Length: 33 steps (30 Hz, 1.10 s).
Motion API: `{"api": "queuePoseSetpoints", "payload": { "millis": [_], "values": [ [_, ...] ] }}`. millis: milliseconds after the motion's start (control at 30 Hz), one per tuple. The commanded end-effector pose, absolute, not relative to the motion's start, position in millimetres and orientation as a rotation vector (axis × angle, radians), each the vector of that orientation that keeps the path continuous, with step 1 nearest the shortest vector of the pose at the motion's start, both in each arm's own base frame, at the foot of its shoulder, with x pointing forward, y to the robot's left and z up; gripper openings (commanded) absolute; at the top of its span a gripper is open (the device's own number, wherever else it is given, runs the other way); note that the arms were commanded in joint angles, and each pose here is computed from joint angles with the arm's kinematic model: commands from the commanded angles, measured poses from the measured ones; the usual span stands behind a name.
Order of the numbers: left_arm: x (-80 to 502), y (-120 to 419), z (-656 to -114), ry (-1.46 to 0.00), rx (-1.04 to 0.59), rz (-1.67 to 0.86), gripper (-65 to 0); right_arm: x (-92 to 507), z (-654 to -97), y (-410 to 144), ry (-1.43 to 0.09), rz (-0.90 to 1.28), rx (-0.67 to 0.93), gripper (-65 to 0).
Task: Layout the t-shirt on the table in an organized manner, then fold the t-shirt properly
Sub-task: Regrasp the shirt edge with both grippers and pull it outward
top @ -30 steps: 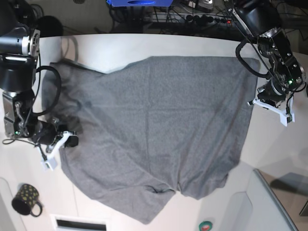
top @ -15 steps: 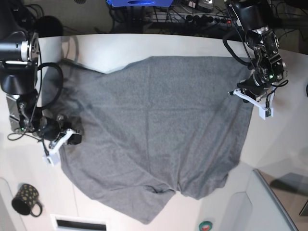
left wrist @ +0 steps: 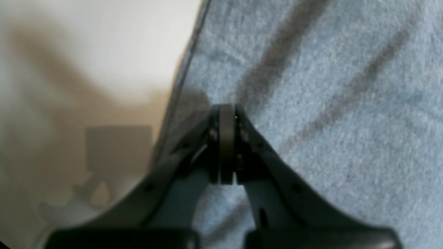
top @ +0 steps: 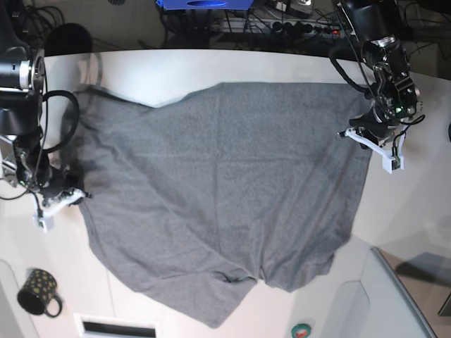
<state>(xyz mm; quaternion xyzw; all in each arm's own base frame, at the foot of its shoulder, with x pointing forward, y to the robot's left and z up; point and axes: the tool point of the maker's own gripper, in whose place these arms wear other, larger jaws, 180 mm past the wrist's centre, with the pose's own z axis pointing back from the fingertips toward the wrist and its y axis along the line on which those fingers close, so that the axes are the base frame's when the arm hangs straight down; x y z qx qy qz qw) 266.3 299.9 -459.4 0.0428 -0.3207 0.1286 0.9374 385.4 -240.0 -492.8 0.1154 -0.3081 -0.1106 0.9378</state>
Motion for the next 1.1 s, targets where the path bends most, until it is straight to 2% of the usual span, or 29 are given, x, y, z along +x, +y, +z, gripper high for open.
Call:
{"api": "queuePoseSetpoints", "payload": {
  "millis": [0, 133, 333, 500, 600, 700, 800, 867, 1000, 1033, 1067],
  "values": [
    [275, 309, -447, -0.699, 0.104, 0.257, -65.0, 402, -479, -248, -0.674, -0.248, 0.219, -61.7],
    [276, 314, -445, -0.702, 0.115, 0.252, -65.0, 393, -486, -271, -0.648, -0.309, 0.148, -61.7],
    [283, 317, -437, -0.722, 0.124, 0.242, -65.0, 396, -478, -309, -0.711, -0.403, 0.016, -61.7],
    [281, 317, -438, -0.719, 0.122, 0.240, -65.0, 419, -449, -307, -0.884, -0.356, 0.041, -61.7],
    [278, 320, -439, -0.715, 0.126, 0.246, -65.0, 421, -418, -277, -1.001, -0.201, 0.131, -61.5],
    [268, 324, -441, -0.700, 0.141, 0.238, -65.0, 390, -386, -260, -1.081, -0.115, 0.130, -60.8],
    [258, 331, -433, -0.705, 0.174, 0.212, -65.0, 337, -368, -253, -1.107, -0.169, 0.115, -60.2],
    [257, 333, -425, -0.723, 0.189, 0.196, -65.0, 298, -369, -255, -1.080, -0.234, 0.100, -55.7],
    [258, 336, -406, -0.762, 0.222, 0.160, -65.0, 237, -395, -250, -0.955, -0.334, 0.092, -33.3],
    [259, 336, -401, -0.773, 0.225, 0.155, -65.0, 224, -404, -250, -0.921, -0.358, 0.090, -29.6],
    [260, 336, -400, -0.777, 0.227, 0.153, -65.0, 217, -408, -251, -0.908, -0.377, 0.086, -29.4]
  ]
}}
